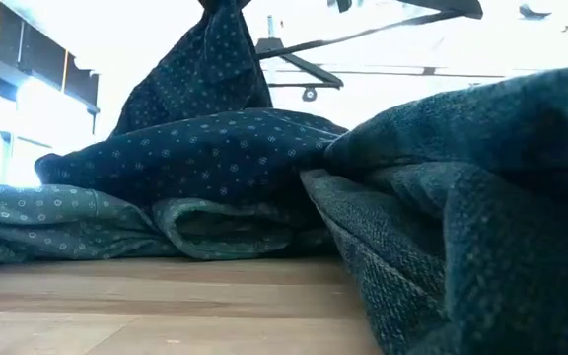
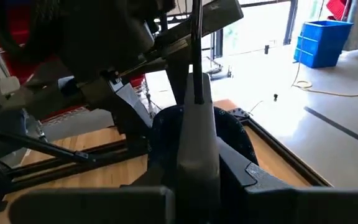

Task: Hang clothes
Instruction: Insert the hanger into the blue polo shirt

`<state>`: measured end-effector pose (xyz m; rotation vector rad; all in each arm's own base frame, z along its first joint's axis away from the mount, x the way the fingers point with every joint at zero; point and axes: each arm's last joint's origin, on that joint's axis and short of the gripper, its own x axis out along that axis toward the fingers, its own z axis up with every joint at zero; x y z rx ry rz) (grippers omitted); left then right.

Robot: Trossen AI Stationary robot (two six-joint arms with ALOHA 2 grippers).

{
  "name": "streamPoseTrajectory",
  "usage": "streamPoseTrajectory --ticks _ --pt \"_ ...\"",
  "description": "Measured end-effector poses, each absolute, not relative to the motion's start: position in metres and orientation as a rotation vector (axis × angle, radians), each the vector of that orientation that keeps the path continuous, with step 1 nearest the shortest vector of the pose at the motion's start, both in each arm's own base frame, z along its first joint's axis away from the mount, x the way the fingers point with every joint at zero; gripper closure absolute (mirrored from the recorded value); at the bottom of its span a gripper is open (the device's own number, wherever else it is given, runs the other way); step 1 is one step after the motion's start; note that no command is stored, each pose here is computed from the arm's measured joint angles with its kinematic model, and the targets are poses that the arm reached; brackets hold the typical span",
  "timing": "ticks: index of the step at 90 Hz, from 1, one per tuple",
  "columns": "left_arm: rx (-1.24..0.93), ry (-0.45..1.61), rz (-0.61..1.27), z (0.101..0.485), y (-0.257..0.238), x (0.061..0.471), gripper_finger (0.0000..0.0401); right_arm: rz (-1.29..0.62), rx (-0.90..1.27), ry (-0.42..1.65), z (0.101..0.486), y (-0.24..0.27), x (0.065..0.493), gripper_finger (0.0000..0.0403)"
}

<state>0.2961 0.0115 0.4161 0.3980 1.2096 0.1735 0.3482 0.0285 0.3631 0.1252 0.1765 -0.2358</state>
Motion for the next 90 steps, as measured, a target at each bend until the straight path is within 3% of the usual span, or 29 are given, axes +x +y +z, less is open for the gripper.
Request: streamPoseTrajectory --ticks 79,90 --pt "0.367 1.223 0.118 0.418 -0.006 0.288 0.0274 -0.137 0.107 0.219 0.361 0.034 0.347 0.0373" --pt "0.288 1.215 0.114 0.418 -0.007 0.289 0.0275 -0.121 0.108 0.228 0.361 0.035 0.346 0.0373"
